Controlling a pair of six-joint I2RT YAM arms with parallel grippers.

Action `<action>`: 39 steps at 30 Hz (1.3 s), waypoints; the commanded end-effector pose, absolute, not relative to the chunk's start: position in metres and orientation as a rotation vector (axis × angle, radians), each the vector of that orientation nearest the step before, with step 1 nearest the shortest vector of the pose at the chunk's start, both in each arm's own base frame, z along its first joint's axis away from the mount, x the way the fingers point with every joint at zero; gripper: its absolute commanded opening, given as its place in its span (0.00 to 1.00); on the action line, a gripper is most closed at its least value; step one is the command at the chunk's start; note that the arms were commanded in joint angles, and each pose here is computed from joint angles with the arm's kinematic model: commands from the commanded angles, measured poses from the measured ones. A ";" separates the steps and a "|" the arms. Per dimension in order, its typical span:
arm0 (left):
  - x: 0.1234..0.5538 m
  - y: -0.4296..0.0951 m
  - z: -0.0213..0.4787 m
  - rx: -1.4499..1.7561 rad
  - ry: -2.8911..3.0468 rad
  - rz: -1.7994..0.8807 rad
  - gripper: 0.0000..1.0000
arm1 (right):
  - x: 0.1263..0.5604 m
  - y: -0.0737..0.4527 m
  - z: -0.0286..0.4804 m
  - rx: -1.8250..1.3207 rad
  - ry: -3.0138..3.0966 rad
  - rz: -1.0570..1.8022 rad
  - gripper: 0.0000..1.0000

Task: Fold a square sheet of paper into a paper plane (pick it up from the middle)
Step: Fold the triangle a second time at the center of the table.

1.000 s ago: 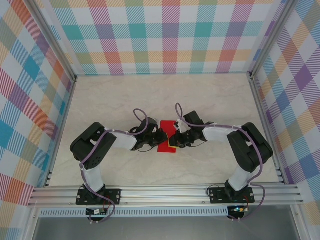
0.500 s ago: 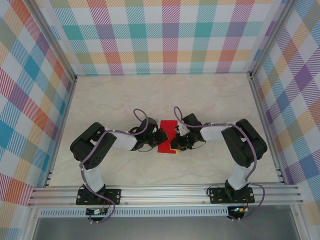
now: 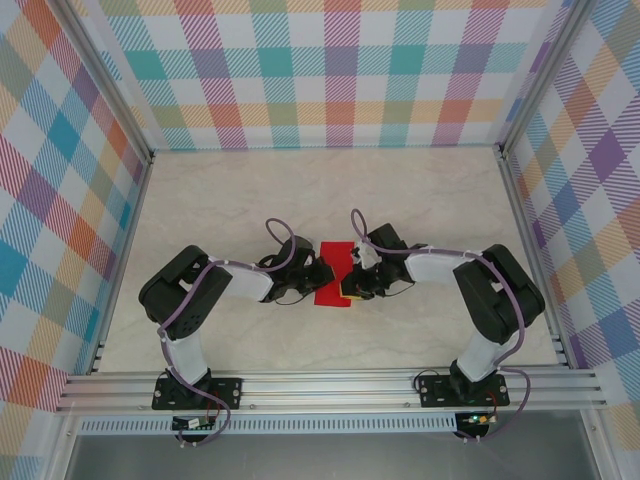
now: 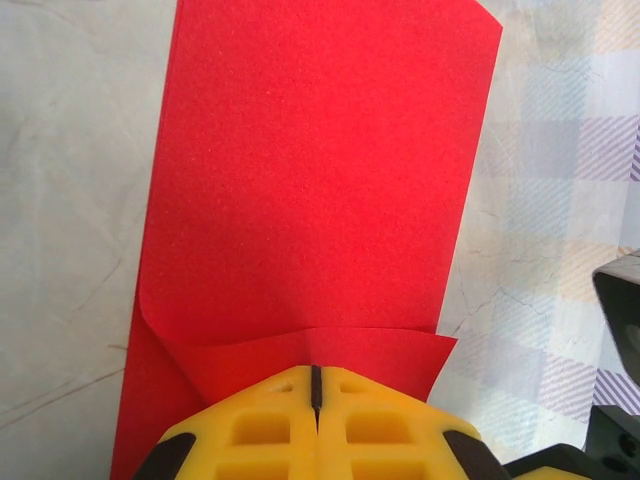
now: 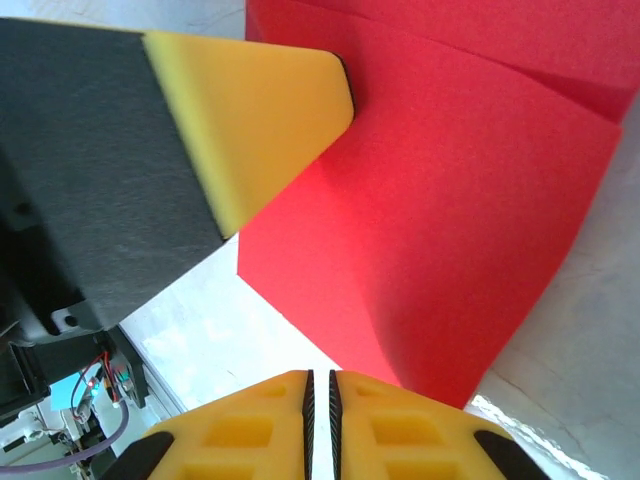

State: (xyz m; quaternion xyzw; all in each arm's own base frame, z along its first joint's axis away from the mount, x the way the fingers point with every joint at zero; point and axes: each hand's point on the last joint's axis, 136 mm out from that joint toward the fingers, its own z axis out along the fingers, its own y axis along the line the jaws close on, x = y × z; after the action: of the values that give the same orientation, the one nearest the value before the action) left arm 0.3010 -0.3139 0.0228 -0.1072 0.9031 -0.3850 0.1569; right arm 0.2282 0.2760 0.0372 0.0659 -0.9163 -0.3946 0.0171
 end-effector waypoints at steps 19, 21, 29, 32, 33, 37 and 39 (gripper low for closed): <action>0.290 -0.305 0.013 -0.322 2.630 -1.048 0.00 | 0.211 0.269 0.042 0.151 -2.792 -1.186 0.13; 0.289 -0.306 0.013 -0.317 2.631 -1.049 0.00 | 0.215 0.274 0.048 0.148 -2.790 -1.214 0.12; 0.290 -0.308 0.014 -0.313 2.631 -1.057 0.00 | 0.211 0.271 0.022 0.090 -2.772 -1.100 0.11; 0.290 -0.308 0.013 -0.313 2.632 -1.053 0.00 | 0.202 0.263 0.009 0.063 -2.763 -1.025 0.11; 0.290 -0.307 0.013 -0.315 2.632 -1.052 0.00 | 0.199 0.261 0.007 0.058 -2.758 -1.016 0.11; 0.290 -0.307 0.014 -0.314 2.630 -1.051 0.00 | 0.188 0.252 0.001 0.044 -2.751 -0.963 0.11; 0.290 -0.306 0.014 -0.317 2.631 -1.048 0.00 | 0.183 0.249 0.000 0.037 -2.745 -0.948 0.11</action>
State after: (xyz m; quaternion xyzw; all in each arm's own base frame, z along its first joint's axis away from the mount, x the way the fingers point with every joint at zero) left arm 0.3003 -0.3130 0.0228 -0.1074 0.9034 -0.3838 0.1579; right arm 0.2079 0.2665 0.0142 0.0267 -0.9287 -0.3609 0.0804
